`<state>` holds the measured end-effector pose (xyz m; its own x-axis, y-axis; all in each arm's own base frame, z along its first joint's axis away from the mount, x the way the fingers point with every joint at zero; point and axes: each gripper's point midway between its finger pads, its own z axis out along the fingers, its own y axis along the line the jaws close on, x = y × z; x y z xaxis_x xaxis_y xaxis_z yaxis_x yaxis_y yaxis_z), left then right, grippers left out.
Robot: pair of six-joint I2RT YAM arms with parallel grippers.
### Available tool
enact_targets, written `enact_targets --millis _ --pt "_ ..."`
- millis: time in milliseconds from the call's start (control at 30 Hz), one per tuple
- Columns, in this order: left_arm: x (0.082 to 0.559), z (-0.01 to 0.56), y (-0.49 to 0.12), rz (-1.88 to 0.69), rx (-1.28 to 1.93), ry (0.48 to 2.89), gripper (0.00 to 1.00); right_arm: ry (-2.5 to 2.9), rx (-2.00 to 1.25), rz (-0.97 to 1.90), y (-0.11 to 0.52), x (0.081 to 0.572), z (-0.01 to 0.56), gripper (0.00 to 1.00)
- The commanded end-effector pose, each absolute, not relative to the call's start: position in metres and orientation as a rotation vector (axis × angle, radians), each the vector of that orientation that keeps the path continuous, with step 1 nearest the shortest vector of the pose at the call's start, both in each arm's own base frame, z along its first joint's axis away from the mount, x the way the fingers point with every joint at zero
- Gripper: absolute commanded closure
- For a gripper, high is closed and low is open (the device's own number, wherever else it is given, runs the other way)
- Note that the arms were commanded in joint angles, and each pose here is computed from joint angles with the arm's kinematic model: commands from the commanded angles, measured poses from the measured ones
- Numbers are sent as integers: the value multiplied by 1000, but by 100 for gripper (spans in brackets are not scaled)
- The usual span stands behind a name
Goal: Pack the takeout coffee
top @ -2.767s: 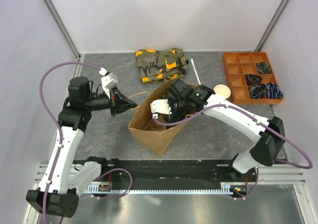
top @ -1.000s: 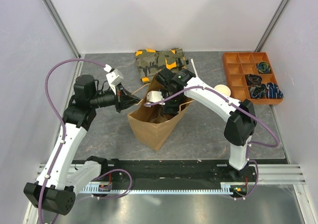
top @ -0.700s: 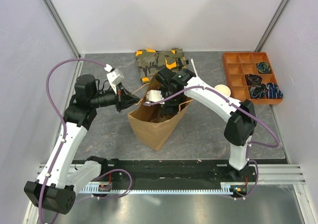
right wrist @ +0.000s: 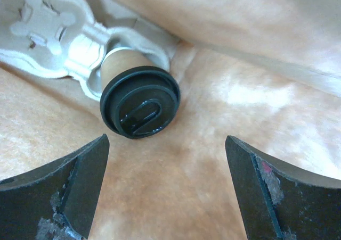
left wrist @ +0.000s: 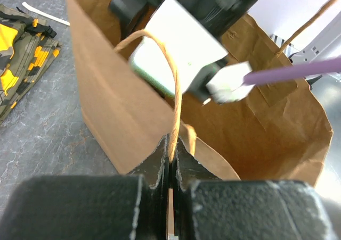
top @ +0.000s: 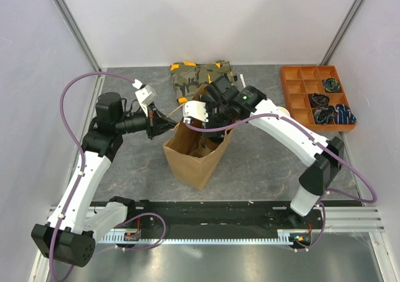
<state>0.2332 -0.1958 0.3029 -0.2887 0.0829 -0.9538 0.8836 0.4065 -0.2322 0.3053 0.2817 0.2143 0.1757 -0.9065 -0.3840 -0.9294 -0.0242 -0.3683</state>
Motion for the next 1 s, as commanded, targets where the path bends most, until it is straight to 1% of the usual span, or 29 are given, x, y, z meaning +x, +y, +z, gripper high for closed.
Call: enact_targets --millis 0,400,733,900,967 --pt "236 310 -198 -1020 850 1658 98 1638 -1825 97 292 307 240 2" --pt "238 309 -198 -1019 848 1660 98 1563 -1566 143 301 323 290 2" --pt "242 309 -197 -1002 833 1674 98 1506 -1435 188 304 322 323 2" --pt "245 309 -196 -992 829 1677 98 1468 -1304 211 309 330 353 2" --pt "246 311 -196 -987 831 1671 96 1444 -1262 227 313 332 368 2"
